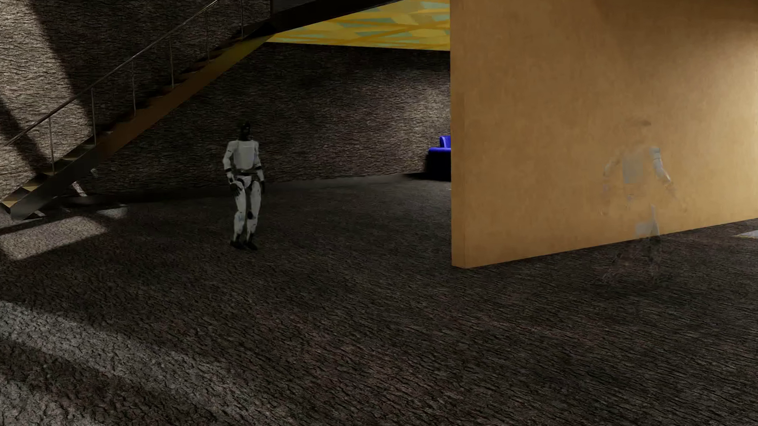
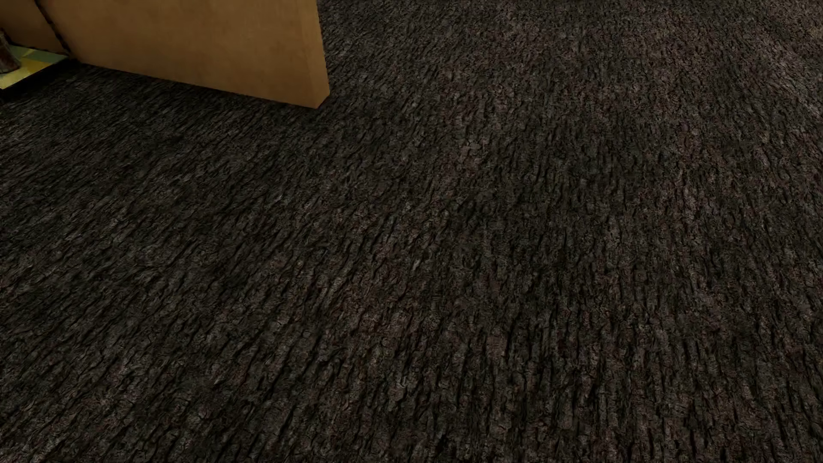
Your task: Avoid the corner
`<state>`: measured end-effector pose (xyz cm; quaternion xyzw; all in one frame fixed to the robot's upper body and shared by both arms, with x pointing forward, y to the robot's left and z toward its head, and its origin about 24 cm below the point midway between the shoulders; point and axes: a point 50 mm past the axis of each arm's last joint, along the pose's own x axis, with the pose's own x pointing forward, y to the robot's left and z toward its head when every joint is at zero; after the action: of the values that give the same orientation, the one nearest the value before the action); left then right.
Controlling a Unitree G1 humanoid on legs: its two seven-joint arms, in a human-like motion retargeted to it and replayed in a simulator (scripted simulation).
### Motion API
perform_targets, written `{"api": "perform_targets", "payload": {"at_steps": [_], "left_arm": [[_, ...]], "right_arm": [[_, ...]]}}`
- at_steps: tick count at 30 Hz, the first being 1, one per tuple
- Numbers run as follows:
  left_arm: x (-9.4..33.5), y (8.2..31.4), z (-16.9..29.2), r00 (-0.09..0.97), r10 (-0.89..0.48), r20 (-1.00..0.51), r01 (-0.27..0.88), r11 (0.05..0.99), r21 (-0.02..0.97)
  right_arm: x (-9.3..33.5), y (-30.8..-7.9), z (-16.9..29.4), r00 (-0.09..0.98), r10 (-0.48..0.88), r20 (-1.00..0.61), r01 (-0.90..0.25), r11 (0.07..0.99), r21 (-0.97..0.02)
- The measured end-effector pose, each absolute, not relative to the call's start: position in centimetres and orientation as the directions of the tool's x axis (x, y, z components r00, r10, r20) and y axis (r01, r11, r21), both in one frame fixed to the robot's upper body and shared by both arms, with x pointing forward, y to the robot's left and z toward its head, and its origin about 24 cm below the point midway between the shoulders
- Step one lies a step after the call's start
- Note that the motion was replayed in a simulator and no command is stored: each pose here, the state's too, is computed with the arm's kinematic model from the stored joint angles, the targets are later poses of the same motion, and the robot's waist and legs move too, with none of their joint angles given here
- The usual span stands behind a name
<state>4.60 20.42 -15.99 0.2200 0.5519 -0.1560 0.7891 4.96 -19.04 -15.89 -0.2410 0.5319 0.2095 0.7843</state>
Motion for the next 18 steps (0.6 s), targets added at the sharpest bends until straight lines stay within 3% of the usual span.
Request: {"api": "perform_targets", "payload": {"at_steps": [5,9,12,18], "left_arm": [[3.8,21.1,-16.0,0.326,0.019,-0.945,0.473,0.862,0.180],[3.9,21.1,-15.7,0.351,0.021,-0.936,0.429,0.885,0.181],[1.9,21.7,-15.8,0.302,0.040,-0.953,0.432,0.885,0.174],[-0.9,22.0,-16.3,0.186,0.056,-0.981,0.496,0.857,0.143]], "right_arm": [[5.1,-18.5,-15.7,0.361,0.099,-0.927,-0.598,0.787,-0.149],[8.2,-18.6,-14.3,0.472,0.120,-0.873,-0.573,0.795,-0.200],[10.7,-18.1,-13.3,0.550,0.141,-0.823,-0.542,0.810,-0.224],[13.6,-16.6,-12.5,0.588,0.208,-0.782,-0.609,0.750,-0.258]]}}
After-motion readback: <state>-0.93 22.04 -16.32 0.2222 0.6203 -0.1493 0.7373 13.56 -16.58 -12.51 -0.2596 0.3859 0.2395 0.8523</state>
